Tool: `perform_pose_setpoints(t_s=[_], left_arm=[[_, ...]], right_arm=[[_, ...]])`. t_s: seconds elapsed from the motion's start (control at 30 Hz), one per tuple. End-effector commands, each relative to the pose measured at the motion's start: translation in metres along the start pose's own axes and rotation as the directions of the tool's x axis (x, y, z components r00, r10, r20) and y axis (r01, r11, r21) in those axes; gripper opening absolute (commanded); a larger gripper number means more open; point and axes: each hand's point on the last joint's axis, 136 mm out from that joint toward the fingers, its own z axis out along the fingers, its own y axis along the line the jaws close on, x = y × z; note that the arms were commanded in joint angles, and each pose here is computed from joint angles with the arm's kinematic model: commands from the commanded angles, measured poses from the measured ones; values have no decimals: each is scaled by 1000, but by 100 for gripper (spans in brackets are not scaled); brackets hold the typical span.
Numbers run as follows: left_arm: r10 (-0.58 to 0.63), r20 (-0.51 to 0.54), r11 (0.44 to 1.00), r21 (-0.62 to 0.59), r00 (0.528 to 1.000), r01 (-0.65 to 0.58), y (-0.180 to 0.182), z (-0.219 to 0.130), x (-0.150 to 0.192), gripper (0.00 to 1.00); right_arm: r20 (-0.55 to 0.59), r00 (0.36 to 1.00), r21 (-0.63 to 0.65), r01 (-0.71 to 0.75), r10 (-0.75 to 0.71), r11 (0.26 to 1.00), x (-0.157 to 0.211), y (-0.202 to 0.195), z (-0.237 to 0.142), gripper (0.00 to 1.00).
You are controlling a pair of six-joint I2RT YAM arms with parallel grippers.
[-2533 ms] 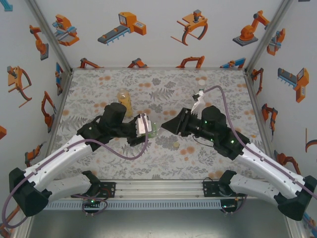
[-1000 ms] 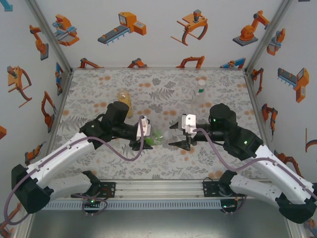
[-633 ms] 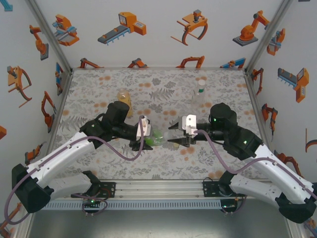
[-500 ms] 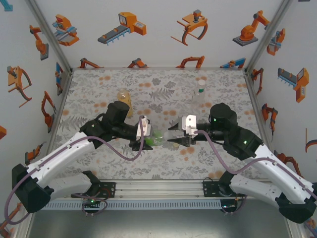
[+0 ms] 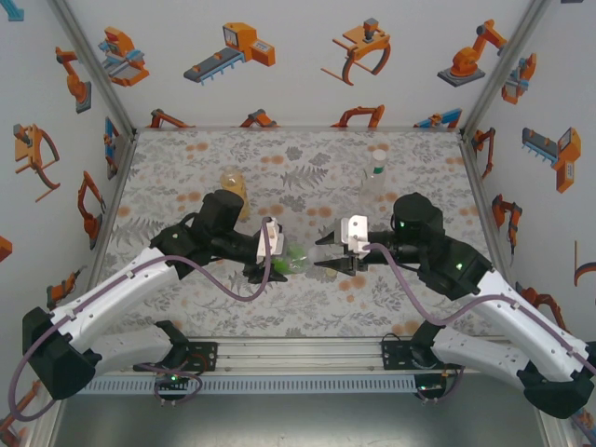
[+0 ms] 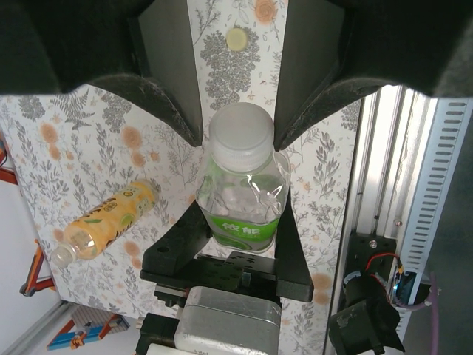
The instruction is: Screw on the bottle caps
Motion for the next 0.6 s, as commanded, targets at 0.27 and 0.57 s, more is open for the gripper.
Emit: perform_pose_setpoints(t_s=[0.27,0.57], left_arm=[[49,48,998,28,998,-50,-5,-5,-18,0],[54,26,998,-17,998,-54,1,-7,-16,0]], right_arm=[[10,1000,27,12,-12,1000,-4,-7,0,33],[18,992,110,-128,127,986,-3,-24,2,0]])
